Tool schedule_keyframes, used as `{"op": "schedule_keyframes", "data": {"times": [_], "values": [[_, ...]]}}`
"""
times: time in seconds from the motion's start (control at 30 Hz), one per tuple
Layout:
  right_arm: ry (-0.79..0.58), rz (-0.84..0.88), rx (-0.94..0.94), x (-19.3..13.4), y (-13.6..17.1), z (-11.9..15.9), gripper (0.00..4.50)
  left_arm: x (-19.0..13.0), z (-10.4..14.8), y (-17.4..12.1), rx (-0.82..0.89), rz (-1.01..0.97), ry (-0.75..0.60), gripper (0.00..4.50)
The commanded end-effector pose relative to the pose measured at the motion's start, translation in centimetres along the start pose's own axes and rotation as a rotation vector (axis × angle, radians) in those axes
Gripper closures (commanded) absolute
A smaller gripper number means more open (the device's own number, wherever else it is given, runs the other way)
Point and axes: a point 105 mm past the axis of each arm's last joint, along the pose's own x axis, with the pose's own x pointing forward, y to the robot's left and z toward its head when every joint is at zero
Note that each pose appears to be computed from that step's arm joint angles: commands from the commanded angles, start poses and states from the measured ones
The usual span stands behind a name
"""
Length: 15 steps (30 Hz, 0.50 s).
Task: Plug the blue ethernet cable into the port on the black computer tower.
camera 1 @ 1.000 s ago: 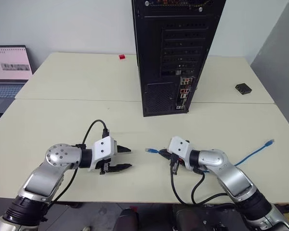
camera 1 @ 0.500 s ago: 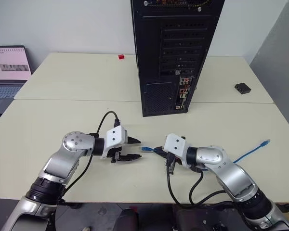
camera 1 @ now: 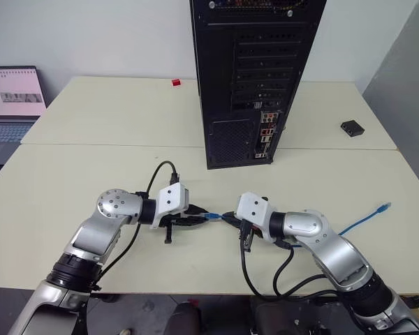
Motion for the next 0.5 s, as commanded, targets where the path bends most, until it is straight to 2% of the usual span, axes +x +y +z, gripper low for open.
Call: {"op": "schedule_keyframes", "data": {"times": [0.03,0.2,0.33,0.43,0.5], "values": [[-0.06,0.024,-0.066,-0.1,0.4,1.9,4.5,0.0,0.7,0.3,0.047,0.004,-0.011,4.22],[-0.07,0.039,-0.097,-0.4,0.2,2.0,4.5,-0.1,0.8,0.2,0.07,-0.002,-0.007,4.22],[-0.075,0.051,-0.088,-2.0,-0.3,2.3,3.58,-0.1,1.2,0.0,0.1,-0.001,-0.022,4.22],[-0.113,0.075,0.013,-3.9,-0.5,3.0,2.91,0.0,1.6,0.0,0.162,0.014,-0.035,4.22],[-0.149,0.067,0.144,-5.1,-1.1,3.2,2.49,0.0,2.4,0.2,0.266,0.066,-0.058,4.22]]}}
